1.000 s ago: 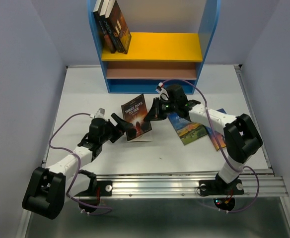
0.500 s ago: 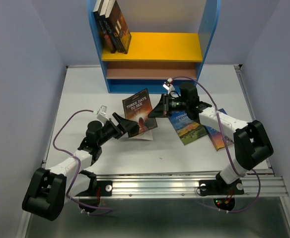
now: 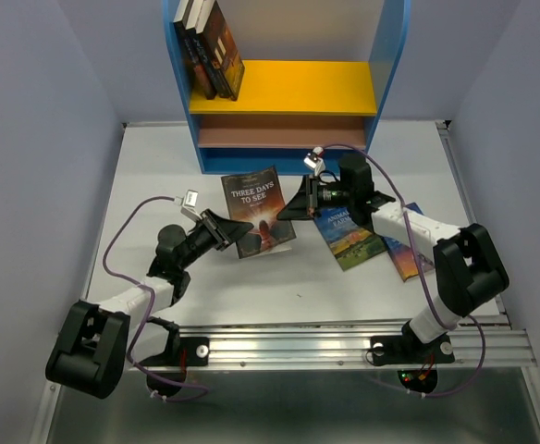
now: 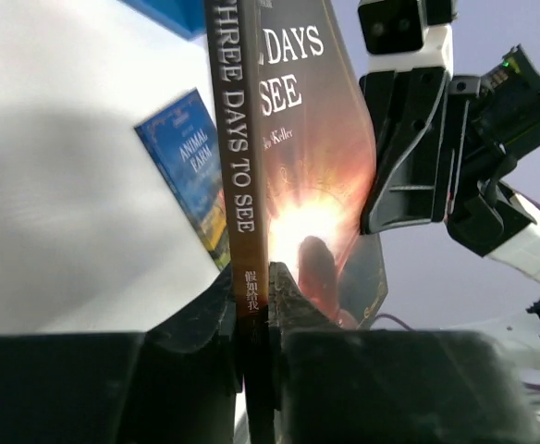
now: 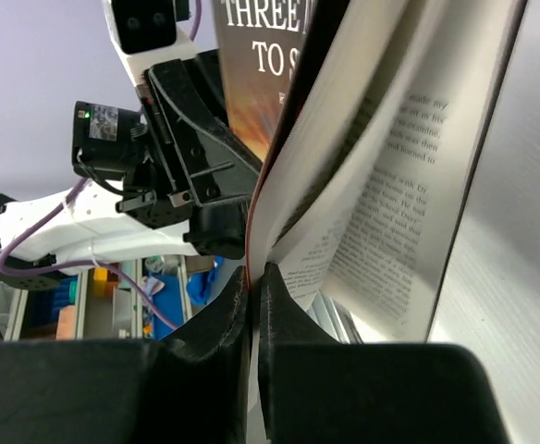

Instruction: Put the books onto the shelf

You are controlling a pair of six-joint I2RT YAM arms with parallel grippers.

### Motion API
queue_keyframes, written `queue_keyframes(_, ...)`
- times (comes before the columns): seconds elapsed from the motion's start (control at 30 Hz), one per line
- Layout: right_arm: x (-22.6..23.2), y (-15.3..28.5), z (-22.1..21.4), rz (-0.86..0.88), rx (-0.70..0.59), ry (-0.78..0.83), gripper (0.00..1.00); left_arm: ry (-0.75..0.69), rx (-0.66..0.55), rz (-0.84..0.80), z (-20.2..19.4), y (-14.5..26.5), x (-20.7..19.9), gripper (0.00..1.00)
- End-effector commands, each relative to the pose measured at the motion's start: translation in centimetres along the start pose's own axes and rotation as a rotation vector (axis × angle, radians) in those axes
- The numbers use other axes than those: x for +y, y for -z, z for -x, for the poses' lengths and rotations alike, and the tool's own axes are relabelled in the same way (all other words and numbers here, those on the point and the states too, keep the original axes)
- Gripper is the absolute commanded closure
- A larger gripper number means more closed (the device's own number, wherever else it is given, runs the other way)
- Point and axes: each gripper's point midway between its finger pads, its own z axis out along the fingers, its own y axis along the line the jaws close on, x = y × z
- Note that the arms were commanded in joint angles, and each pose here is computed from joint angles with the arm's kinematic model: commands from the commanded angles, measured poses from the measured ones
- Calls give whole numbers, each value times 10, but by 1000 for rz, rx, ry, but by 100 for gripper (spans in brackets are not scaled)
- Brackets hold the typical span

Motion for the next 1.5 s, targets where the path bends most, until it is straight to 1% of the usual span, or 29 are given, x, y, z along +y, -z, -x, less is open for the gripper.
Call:
queue_keyframes(0.0, 14, 0, 8, 64, -25, 81, 99, -93, 21, -143, 0, 3, -36, 100)
queue_keyframes(0.03, 14, 0, 8, 63, -25, 80, 99, -102, 18, -149, 1, 4, -38, 100)
queue_keyframes(0.07, 10, 0, 7, 49, -35, 75, 95, -112, 14, -152, 2, 4, -39, 100)
queue_keyframes(0.13, 5, 3, 10, 32, -54, 68, 81, -160, -6, -168, 6, 5, -46, 100)
queue_keyframes(0.2, -4, 5, 11, 4, -67, 68, 63, -221, -43, -193, 17, 6, -60, 100)
queue_keyframes(0.23, -6, 6, 12, -9, -76, 74, 35, -260, -51, -177, 19, 6, -59, 100)
queue_keyframes(0.3, -12, 8, 13, -56, -82, 108, 11, -335, -101, -197, 35, 6, -78, 100)
queue_keyframes(0.33, -21, 11, 25, -120, -133, 121, 0, -382, -99, -161, 37, 5, -73, 100)
queue_keyframes(0.4, -30, 21, 35, -257, -162, 190, 0, -436, -121, -139, 50, 4, -86, 100)
queue_keyframes(0.43, -44, 30, 50, -378, -232, 207, 0, -490, -135, -137, 55, 4, -90, 100)
queue_keyframes(0.47, -48, 42, 51, -460, -248, 228, 0, -520, -164, -145, 65, 5, -103, 100)
queue_keyframes(0.5, -48, 51, 58, -515, -287, 245, 0, -532, -162, -128, 67, 5, -104, 100)
queue_keyframes(0.53, -60, 68, 72, -637, -372, 256, 0, -553, -169, -125, 71, 4, -108, 100)
queue_keyframes(0.57, -60, 84, 73, -711, -410, 257, 0, -599, -188, -134, 80, 4, -119, 100)
queue_keyframes(0.63, -66, 110, 80, -842, -496, 260, 0, -630, -202, -126, 88, 1, -128, 100)
queue_keyframes(0.67, -76, 134, 85, -962, -573, 262, 0, -650, -217, -127, 93, 0, -134, 100)
queue_keyframes(0.7, -78, 146, 84, -1019, -597, 264, 0, -694, -259, -126, 107, -3, -147, 100)
queue_keyframes(0.73, -73, 166, 88, -1080, -666, 276, 0, -719, -272, -125, 112, -5, -154, 100)
queue_keyframes(0.77, -75, 173, 84, -1109, -672, 286, 0, -767, -314, -120, 127, -10, -170, 100)
queue_keyframes(0.87, -59, 189, 82, -1116, -729, 317, 0, -847, -374, -117, 148, -19, -200, 100)
queue_keyframes(0.9, -58, 192, 80, -1118, -734, 323, 0, -892, -418, -107, 163, -27, -219, 100)
queue_keyframes(0.93, -54, 195, 80, -1117, -746, 332, 0, -895, -465, -74, 177, -31, -225, 100)
queue_keyframes(1.0, -52, 196, 80, -1117, -749, 336, 0, -923, -511, -81, 198, -46, -248, 100)
queue_keyframes(1.1, -52, 194, 80, -1106, -740, 340, 0, -934, -595, -43, 232, -68, -265, 100)
queue_keyframes(1.17, -53, 193, 81, -1106, -737, 341, 0, -953, -652, -7, 252, -78, -269, 100)
queue_keyframes(1.2, -57, 190, 82, -1113, -726, 340, 0, -953, -705, 46, 270, -90, -266, 100)
queue_keyframes(1.27, -60, 187, 86, -1119, -720, 340, 0, -972, -756, 129, 291, -109, -255, 100)
queue_keyframes(1.37, -63, 185, 92, -1127, -725, 341, 0, -986, -819, 173, 309, -129, -243, 100)
queue_keyframes(1.47, -69, 181, 99, -1143, -713, 344, 0, -984, -880, 203, 323, -139, -236, 100)
